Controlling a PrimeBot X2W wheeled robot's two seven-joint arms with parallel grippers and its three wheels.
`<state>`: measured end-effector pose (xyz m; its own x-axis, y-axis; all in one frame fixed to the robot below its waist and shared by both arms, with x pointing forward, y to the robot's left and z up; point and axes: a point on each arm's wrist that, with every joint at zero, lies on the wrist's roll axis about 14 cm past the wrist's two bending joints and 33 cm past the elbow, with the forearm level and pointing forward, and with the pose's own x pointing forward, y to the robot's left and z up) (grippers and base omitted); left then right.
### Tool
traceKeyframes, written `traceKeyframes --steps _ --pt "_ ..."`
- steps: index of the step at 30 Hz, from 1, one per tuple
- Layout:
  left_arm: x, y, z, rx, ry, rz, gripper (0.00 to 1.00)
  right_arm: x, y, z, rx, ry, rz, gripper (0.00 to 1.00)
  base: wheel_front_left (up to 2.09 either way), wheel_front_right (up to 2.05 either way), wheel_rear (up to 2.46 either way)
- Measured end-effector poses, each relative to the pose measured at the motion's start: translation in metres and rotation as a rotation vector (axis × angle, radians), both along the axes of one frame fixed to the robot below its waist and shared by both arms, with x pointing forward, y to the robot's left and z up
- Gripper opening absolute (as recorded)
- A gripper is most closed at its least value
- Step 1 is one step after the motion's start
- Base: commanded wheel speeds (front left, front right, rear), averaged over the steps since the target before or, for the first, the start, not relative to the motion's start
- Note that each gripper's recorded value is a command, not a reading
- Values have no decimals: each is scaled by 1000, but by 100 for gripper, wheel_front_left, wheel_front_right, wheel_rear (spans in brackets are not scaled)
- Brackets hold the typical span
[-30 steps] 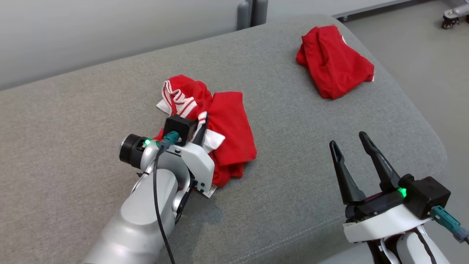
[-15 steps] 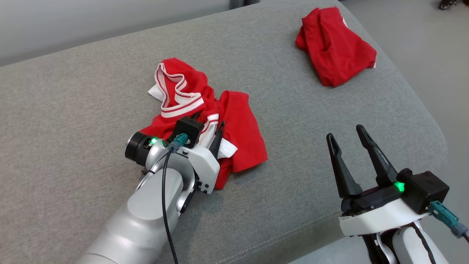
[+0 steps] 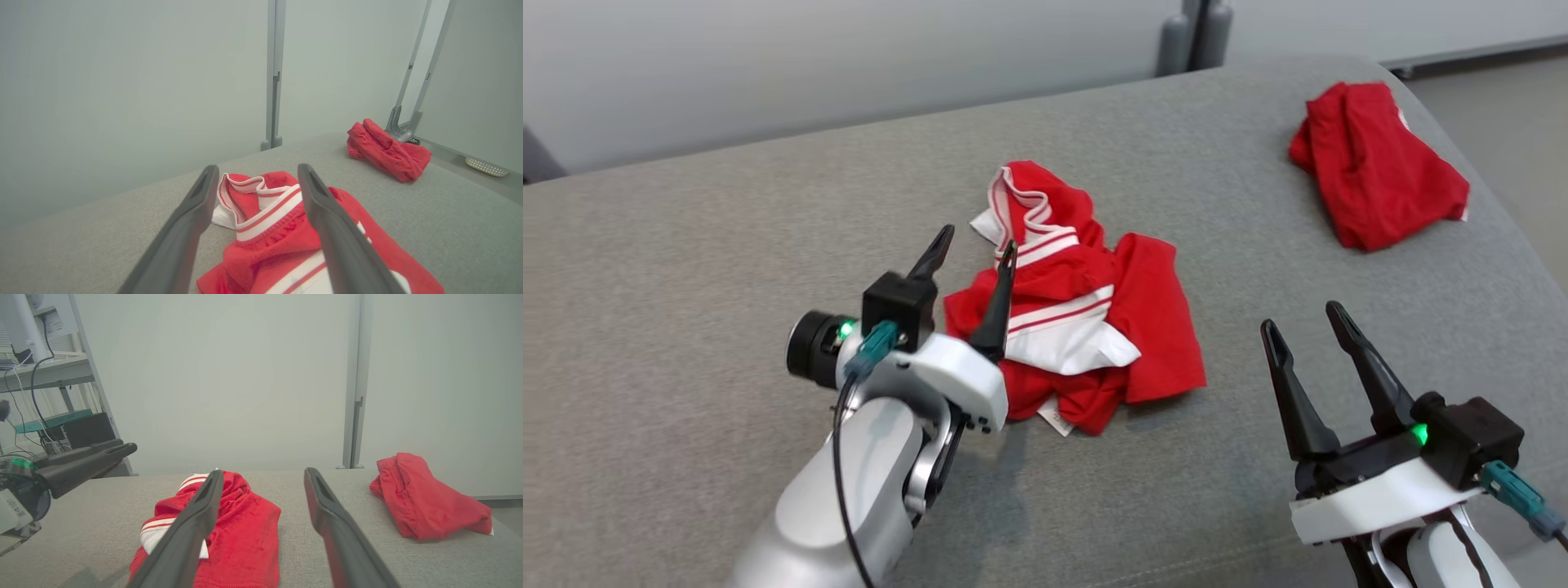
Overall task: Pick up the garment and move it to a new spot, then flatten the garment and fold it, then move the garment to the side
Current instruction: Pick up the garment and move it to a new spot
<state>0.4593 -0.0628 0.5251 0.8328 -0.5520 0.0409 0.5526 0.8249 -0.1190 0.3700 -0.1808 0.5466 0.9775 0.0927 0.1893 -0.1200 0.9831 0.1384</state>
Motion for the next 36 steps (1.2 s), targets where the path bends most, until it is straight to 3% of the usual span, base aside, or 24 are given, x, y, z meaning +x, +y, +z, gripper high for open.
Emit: traceKeyframes --steps 6,14,23,36 --pt "-21 51 9 -77 -11 132 100 -2 21 0 14 -3 64 100 0 0 0" --pt "-55 110 -4 -72 4 278 100 -10 43 -3 27 0 127 100 0 0 0" --pt "-91 168 -2 -61 -39 444 100 -25 28 -6 39 5 81 100 0 0 0" --pt "-132 201 -13 -57 -32 535 100 -41 14 -17 56 33 29 100 0 0 0"
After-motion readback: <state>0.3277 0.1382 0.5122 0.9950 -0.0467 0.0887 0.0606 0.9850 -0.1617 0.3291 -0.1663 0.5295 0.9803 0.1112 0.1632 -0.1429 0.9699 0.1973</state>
